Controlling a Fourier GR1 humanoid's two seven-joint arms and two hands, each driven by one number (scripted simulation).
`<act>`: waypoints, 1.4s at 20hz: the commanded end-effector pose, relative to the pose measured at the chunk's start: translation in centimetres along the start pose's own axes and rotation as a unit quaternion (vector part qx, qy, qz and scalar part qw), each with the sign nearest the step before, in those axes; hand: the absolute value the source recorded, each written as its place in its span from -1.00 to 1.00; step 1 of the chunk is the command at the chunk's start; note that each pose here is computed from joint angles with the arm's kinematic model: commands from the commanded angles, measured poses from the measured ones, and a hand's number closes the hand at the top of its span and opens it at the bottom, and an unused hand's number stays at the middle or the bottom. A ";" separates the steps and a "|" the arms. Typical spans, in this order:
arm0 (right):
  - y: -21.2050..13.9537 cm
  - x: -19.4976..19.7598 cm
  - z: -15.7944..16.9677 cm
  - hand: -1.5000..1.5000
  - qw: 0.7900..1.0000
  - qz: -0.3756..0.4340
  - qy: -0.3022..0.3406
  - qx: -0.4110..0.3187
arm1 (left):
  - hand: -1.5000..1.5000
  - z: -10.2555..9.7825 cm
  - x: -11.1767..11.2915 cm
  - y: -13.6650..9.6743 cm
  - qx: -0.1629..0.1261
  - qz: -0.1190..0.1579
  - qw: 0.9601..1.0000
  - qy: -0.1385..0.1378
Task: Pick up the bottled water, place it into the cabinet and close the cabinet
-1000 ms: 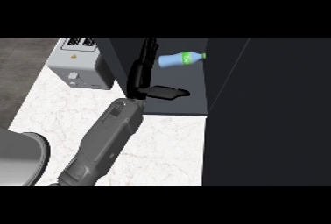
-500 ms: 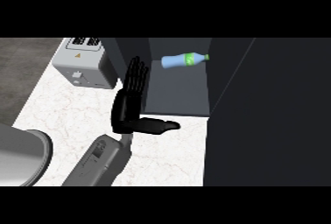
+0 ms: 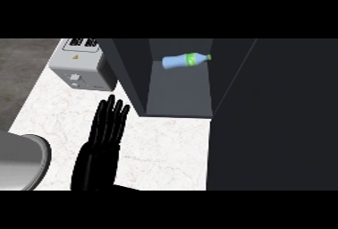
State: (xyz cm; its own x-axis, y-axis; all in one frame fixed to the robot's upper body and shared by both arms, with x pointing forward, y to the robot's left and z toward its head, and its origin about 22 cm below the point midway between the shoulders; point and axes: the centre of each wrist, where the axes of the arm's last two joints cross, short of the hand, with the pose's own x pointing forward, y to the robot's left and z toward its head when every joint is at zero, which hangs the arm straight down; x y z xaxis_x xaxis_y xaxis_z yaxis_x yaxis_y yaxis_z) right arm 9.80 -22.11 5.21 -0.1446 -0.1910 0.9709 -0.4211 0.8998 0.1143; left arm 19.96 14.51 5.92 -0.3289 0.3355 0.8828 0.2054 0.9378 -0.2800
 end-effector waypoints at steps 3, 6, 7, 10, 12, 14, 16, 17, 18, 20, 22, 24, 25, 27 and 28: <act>1.1 1.1 0.3 1.00 0.992 0.037 0.043 0.112 | -1.00 5.0 4.6 0.7 0.022 -0.003 1.000 -0.014; 2.0 2.6 0.2 1.00 0.984 0.031 0.029 0.172 | -1.00 6.2 5.5 1.5 0.041 -0.015 0.999 -0.032; 2.5 2.9 -0.1 1.00 0.983 0.027 0.038 0.178 | -1.00 5.7 6.4 3.3 0.038 -0.025 0.998 -0.038; 3.1 3.6 -0.4 1.00 0.981 0.029 0.020 0.193 | -1.00 8.0 7.3 3.8 0.060 -0.028 0.997 -0.042; 4.3 4.7 -0.6 1.00 0.980 0.034 0.009 0.197 | -1.00 8.6 9.6 4.1 0.049 -0.024 0.998 -0.042; 5.3 4.3 -1.5 1.00 0.978 0.044 0.008 0.204 | -1.00 9.4 10.3 3.8 0.055 -0.019 0.997 -0.045; 6.7 3.7 -2.2 1.00 0.975 0.045 0.007 0.217 | -1.00 9.5 9.8 5.5 0.057 -0.018 0.997 -0.044; 6.4 4.4 -2.2 1.00 0.975 0.054 0.004 0.214 | -1.00 10.3 10.4 5.5 0.063 -0.014 0.997 -0.044; 6.9 4.8 -2.2 1.00 0.975 0.052 0.007 0.214 | -1.00 10.7 10.9 5.9 0.052 -0.012 0.998 -0.043; 8.0 4.0 -3.3 1.00 0.973 0.050 0.007 0.223 | -1.00 10.9 10.3 6.6 0.063 -0.012 0.997 -0.036; 8.8 5.2 -4.1 1.00 0.973 0.050 0.013 0.224 | -1.00 11.1 11.2 6.8 0.056 -0.014 0.997 -0.044; 8.6 4.5 -4.4 1.00 0.977 0.036 0.020 0.210 | -1.00 12.7 11.0 7.5 0.062 -0.015 0.997 -0.032; 9.4 4.4 -4.5 1.00 0.975 0.019 0.019 0.222 | -1.00 11.9 11.6 7.6 0.056 -0.010 0.998 -0.034; 9.6 4.0 -5.5 1.00 0.977 0.013 0.018 0.213 | -1.00 12.3 11.5 8.2 0.054 -0.012 0.998 -0.043; 9.4 4.1 -5.6 1.00 0.979 -0.004 0.023 0.201 | -1.00 12.0 11.7 8.5 0.059 -0.019 0.997 -0.051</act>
State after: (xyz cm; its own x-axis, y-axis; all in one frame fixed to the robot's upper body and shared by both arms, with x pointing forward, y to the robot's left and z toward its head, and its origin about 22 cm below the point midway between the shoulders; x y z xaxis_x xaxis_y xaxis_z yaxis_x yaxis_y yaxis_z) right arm 10.40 -16.35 9.99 -0.1456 0.0606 0.9875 -0.7025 0.6965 -0.1464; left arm 6.94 26.59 8.47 -0.3986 0.2687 0.8769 0.0785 0.9626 -0.2593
